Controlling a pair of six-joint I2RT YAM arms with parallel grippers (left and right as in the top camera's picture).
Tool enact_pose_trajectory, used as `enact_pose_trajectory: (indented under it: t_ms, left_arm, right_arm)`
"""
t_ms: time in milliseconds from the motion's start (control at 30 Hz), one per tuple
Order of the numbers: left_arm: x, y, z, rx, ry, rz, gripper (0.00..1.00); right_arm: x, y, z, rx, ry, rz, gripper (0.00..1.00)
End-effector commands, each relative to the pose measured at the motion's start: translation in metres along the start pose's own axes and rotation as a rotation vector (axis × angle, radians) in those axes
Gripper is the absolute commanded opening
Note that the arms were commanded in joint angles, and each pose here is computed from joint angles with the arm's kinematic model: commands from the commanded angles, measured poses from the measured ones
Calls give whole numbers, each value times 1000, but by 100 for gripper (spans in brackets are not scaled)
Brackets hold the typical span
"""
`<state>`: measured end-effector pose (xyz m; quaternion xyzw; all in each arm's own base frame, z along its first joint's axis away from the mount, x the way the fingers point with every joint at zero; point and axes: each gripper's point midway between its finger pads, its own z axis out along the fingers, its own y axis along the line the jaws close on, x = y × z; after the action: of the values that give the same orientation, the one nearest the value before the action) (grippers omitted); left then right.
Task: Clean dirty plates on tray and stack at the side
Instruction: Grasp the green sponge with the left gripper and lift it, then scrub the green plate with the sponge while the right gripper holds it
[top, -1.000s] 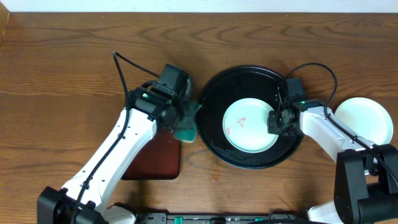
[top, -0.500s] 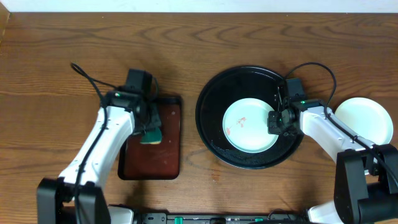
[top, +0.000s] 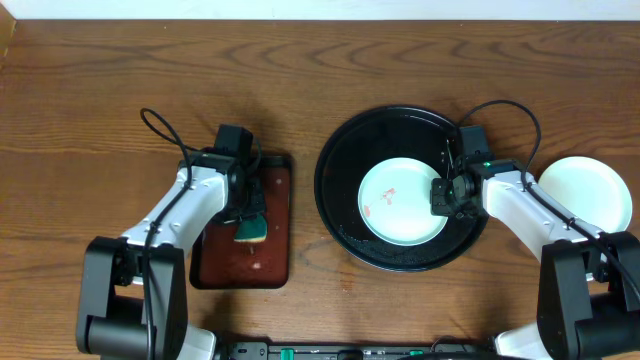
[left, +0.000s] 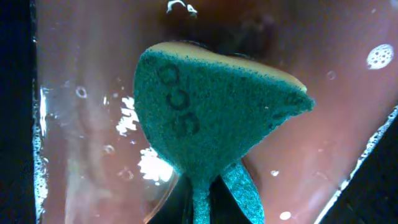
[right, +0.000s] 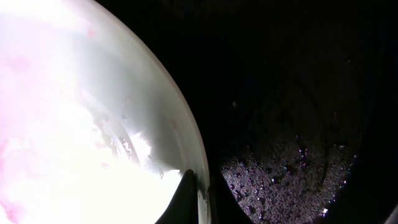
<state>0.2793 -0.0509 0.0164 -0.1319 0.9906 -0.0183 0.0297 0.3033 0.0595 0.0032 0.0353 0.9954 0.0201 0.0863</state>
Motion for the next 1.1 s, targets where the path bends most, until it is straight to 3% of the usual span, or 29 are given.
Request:
enact_pose_trajectory:
  t_ms: [0,300,467,600,767,933,1067]
  left_arm:
    - [2,1,-2,-11,41,6,7]
    - [-38,-27,-86,24,-32,47,7]
    - [-32,-80,-110,164,-44,142,7]
    - [-15,-144,-117,332,-63,277,8]
    - [6,-202,-117,407,-103,362,7]
    - [24,-232,-96,418,-62,347,8]
    - [44,-251,-72,429,13,379,8]
  right_arm:
    - [21,-1,17,10,81,-45,1]
    - [21,-1,17,10,80,-45,1]
    - [20,-1,17,9,78,-45,1]
    - [20,-1,17,8,77,-45,1]
    - [18,4,17,-17,69,-81,1]
    - [20,36,14,-210,71,-228,1]
    - [20,39,13,-226,75,-201,1]
